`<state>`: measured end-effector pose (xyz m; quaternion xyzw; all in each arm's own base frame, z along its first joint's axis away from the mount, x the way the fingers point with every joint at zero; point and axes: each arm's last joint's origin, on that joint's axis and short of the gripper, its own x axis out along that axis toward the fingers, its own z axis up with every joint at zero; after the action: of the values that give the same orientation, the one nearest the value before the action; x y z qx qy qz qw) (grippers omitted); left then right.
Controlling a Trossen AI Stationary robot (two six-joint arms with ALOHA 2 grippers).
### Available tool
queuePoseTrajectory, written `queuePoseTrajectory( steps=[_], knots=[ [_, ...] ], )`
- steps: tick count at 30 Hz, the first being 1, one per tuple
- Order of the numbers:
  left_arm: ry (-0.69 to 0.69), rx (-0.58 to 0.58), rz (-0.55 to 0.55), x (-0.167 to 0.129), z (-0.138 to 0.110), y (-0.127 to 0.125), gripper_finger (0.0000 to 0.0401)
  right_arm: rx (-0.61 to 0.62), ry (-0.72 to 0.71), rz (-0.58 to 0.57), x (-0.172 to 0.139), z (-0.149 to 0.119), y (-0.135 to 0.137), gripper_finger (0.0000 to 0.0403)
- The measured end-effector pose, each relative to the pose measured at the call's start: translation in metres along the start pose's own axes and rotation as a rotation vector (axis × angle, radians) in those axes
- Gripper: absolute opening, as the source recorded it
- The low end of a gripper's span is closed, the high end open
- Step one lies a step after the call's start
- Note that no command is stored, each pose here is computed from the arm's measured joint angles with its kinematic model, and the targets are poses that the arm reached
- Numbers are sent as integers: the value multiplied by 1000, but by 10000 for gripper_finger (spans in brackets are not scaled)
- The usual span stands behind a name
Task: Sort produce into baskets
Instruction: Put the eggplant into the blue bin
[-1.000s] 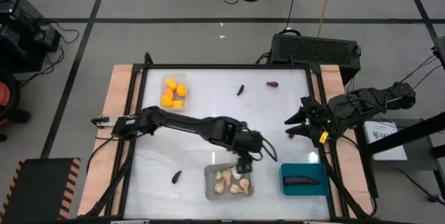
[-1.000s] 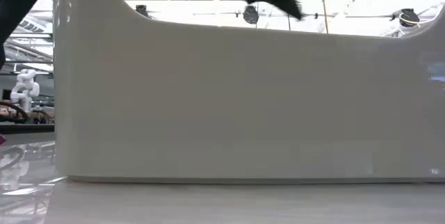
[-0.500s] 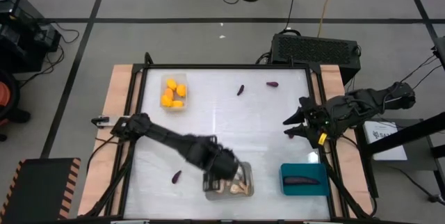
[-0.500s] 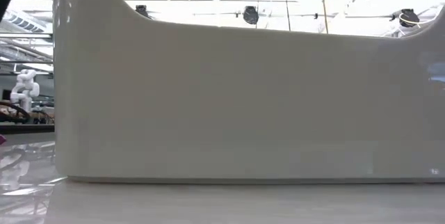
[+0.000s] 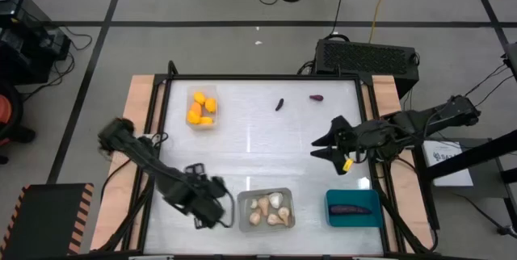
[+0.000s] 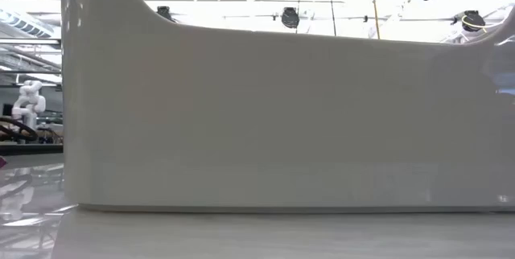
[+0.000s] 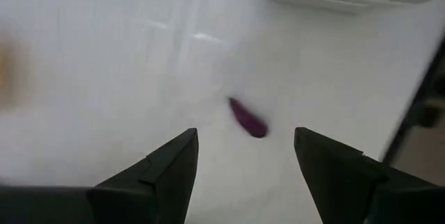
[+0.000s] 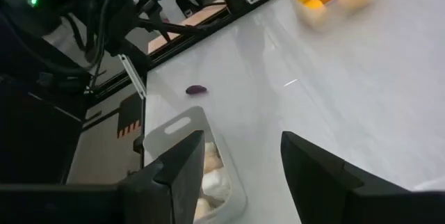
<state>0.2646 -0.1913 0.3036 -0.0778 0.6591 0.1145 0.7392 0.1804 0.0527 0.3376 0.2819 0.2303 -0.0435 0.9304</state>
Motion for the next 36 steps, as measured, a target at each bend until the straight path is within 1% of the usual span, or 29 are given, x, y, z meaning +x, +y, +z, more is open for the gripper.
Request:
queuePoseTrajectory(
  steps=[2,5,7,9,12,14,16,20,25,28,31,36],
  knots=[
    [-37,-68,-74,9,-16,4,244,20,6,-4,8,-1,2,183],
    [-57,-164,-181,31,-34,8,244,53,22,-13,20,-3,4,183],
    [-64,-239,-216,47,-43,10,244,77,38,-28,26,-5,4,183],
    [-47,-302,-203,65,-50,11,244,95,50,-40,31,-6,5,183],
    [-30,-361,-192,86,-58,12,244,113,66,-50,37,-8,5,183],
    [-36,-385,-210,95,-59,11,244,116,83,-43,39,-10,5,183],
    [-43,-411,-187,104,-61,15,244,119,88,-42,42,-10,6,183],
    [-105,-484,-165,114,-62,19,244,117,93,-47,45,-11,6,183],
    [-116,-523,-199,127,-65,20,244,96,95,-47,46,-11,6,183],
    [-116,-534,-214,132,-66,16,244,73,96,-47,46,-11,6,183],
    [-83,-530,-208,140,-66,12,241,55,96,-46,46,-11,6,183],
    [-44,-511,-190,154,-67,7,211,18,100,-47,46,-12,6,183]
  ],
)
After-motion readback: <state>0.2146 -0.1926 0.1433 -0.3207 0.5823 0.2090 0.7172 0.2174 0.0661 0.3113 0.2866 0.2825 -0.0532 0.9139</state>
